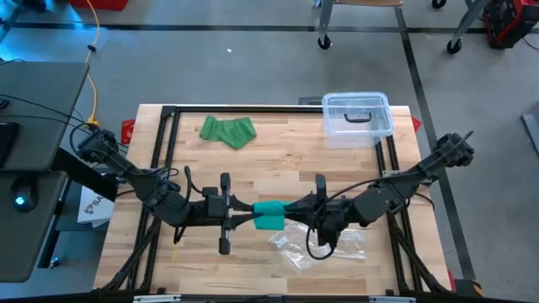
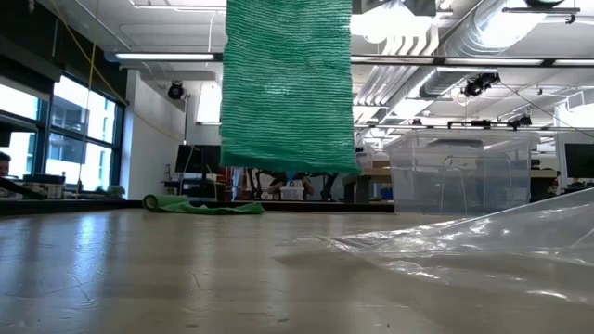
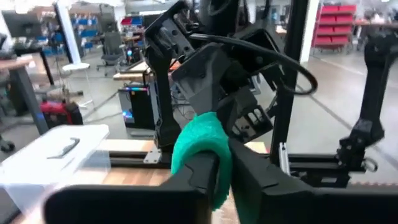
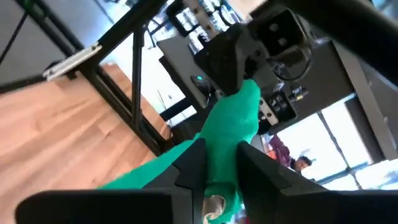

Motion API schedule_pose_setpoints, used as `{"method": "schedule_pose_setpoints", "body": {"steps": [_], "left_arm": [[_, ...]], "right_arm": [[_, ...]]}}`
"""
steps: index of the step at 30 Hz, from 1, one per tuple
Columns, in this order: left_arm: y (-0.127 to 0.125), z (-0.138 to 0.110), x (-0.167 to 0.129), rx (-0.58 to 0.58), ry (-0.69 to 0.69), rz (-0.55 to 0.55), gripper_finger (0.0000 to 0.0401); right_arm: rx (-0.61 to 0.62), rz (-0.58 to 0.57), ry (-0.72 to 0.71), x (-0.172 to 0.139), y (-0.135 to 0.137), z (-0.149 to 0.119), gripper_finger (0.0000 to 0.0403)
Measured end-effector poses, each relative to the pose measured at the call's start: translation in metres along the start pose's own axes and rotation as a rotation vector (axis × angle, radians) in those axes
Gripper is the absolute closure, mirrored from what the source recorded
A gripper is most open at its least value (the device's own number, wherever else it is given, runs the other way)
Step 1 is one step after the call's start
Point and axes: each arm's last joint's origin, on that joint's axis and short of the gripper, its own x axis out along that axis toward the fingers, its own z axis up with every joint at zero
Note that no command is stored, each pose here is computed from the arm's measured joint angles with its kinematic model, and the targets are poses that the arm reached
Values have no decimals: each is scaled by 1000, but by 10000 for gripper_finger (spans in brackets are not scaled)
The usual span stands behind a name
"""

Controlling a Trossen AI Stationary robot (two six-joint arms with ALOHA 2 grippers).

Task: Roll bandage
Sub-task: Roll the blue bandage

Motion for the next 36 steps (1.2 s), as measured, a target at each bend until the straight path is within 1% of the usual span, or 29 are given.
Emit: {"method": "schedule_pose_setpoints", "body": {"steps": [1,3,7,10,13,16,20,23,25,28,32,34,36], "left_arm": [[0,0,0,23,3,3,391],[0,0,0,49,5,17,390],[-1,-2,-1,144,18,16,390],[-6,-3,-5,252,30,22,395],[-12,-3,-11,402,30,17,396],[-20,-3,-18,561,22,-14,395],[-29,-2,-26,743,5,-51,395],[-32,-2,-28,830,-3,-62,394],[-33,-2,-30,875,-2,-59,394],[-33,-1,-31,887,-1,-31,394],[-34,7,-33,803,-50,10,394],[-35,11,-34,759,-81,19,394],[-35,15,-36,728,-107,26,394]], "right_arm": [[26,-13,0,0,0,1,323],[67,-27,-5,-1,-1,3,307],[139,-83,-5,-3,-4,7,253],[227,-123,7,-7,-12,13,204],[343,-114,10,-11,-22,18,159],[475,-40,30,-13,-32,17,129],[637,148,14,-7,-39,7,116],[702,254,-22,-3,-43,0,114],[711,273,-28,0,-44,-2,114],[693,264,8,3,-43,-7,114],[609,212,95,4,-37,-12,114],[587,175,101,7,-31,-14,114],[576,157,61,10,-22,-15,114]]}}
